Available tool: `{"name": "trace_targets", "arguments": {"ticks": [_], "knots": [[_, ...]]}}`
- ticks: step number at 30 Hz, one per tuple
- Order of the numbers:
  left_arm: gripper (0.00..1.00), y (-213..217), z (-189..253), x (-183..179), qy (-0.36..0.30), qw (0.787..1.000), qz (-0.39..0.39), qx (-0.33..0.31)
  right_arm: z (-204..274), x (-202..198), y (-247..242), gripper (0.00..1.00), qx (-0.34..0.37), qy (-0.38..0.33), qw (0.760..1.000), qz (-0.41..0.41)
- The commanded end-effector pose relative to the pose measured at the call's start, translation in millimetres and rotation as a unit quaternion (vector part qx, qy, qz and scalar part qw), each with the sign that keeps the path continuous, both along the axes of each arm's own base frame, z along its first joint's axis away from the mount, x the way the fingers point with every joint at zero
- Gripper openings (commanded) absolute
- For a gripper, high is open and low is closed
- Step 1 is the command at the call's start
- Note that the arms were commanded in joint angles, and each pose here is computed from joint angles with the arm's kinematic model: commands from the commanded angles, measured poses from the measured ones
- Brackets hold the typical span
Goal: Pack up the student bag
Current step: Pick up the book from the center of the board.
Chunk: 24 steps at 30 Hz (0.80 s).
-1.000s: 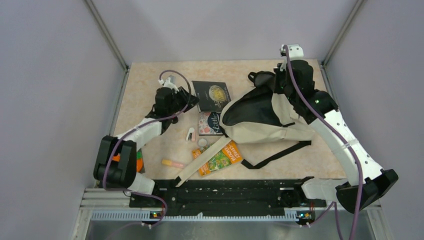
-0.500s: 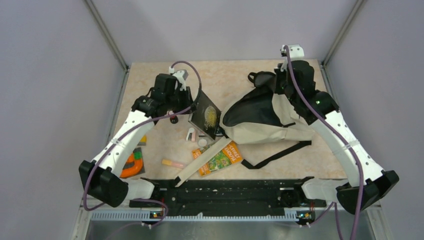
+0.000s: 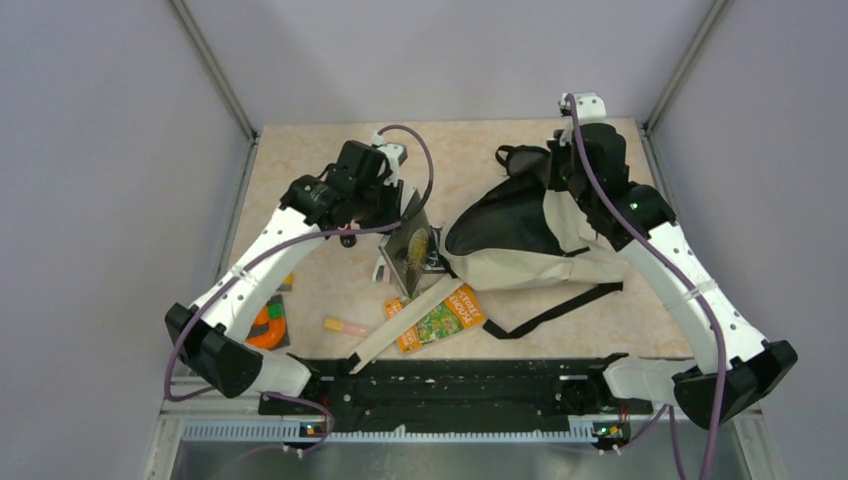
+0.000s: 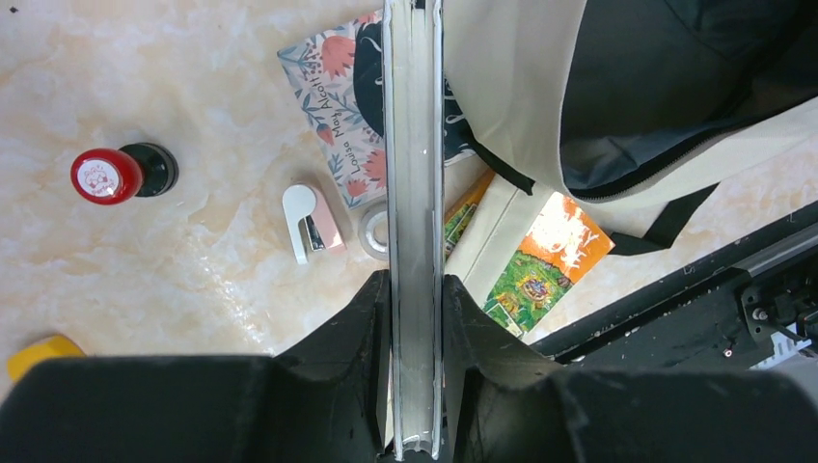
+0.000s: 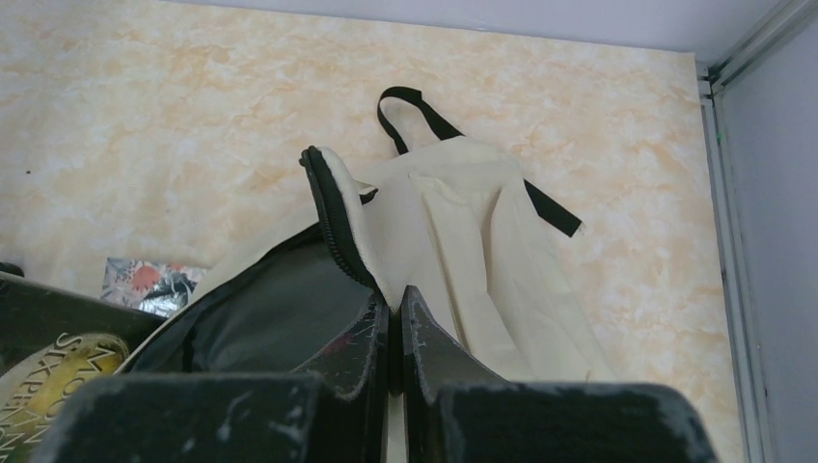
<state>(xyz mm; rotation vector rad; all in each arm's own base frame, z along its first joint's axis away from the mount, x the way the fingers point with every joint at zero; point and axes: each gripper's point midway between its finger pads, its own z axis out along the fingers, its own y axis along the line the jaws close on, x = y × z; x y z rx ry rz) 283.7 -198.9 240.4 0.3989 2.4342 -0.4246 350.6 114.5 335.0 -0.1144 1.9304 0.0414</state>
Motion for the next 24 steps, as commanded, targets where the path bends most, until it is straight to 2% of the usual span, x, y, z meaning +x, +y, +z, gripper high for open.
{"name": "trace_targets", "arguments": {"ticks": [1, 8, 9, 12, 13, 14, 16, 17, 21, 24], "knots": [[0.1, -16.3, 4.5, 6.8, -0.01, 1.0, -0.017, -0.016, 33.8, -1.0, -1.4, 0.0, 0.029, -0.054, 0.998, -0.001], [0.49, -19.5, -15.8, 4.4, 0.01, 1.0, -0.02, -0.005, 34.5, -0.8, 2.0, 0.0, 0.033, -0.055, 0.998, 0.007], [0.53, -18.7, -19.4, 3.8, 0.013, 1.0, -0.019, -0.002, 34.3, -0.9, 2.8, 0.0, 0.035, -0.054, 0.998, 0.008], [0.54, -18.7, -26.1, 3.2, 0.017, 1.0, -0.019, 0.0, 34.0, -0.9, 2.4, 0.0, 0.035, -0.054, 0.998, 0.007], [0.52, -19.0, -27.1, 3.4, 0.017, 1.0, -0.019, -0.001, 34.0, -1.1, 2.5, 0.0, 0.035, -0.054, 0.998, 0.008], [0.41, -19.5, -27.2, 4.2, 0.015, 1.0, -0.018, -0.003, 34.0, -1.5, 2.3, 0.0, 0.035, -0.054, 0.998, 0.008], [0.07, -18.3, -20.6, 7.5, 0.005, 1.0, -0.002, -0.009, 34.1, -2.0, 2.0, 0.0, 0.035, -0.054, 0.998, 0.008], [0.0, -17.9, -11.8, 8.9, -0.009, 1.0, 0.005, -0.019, 34.6, -2.4, 1.8, 0.0, 0.036, -0.055, 0.998, 0.008], [0.0, -9.3, 47.1, 17.6, -0.11, 0.988, 0.058, -0.086, 37.2, -4.0, 0.6, 0.0, 0.038, -0.058, 0.998, 0.006], [0.0, -1.8, 109.1, 16.9, -0.207, 0.955, 0.101, -0.187, 38.4, -4.7, 0.6, 0.0, 0.04, -0.06, 0.997, 0.007]]}}
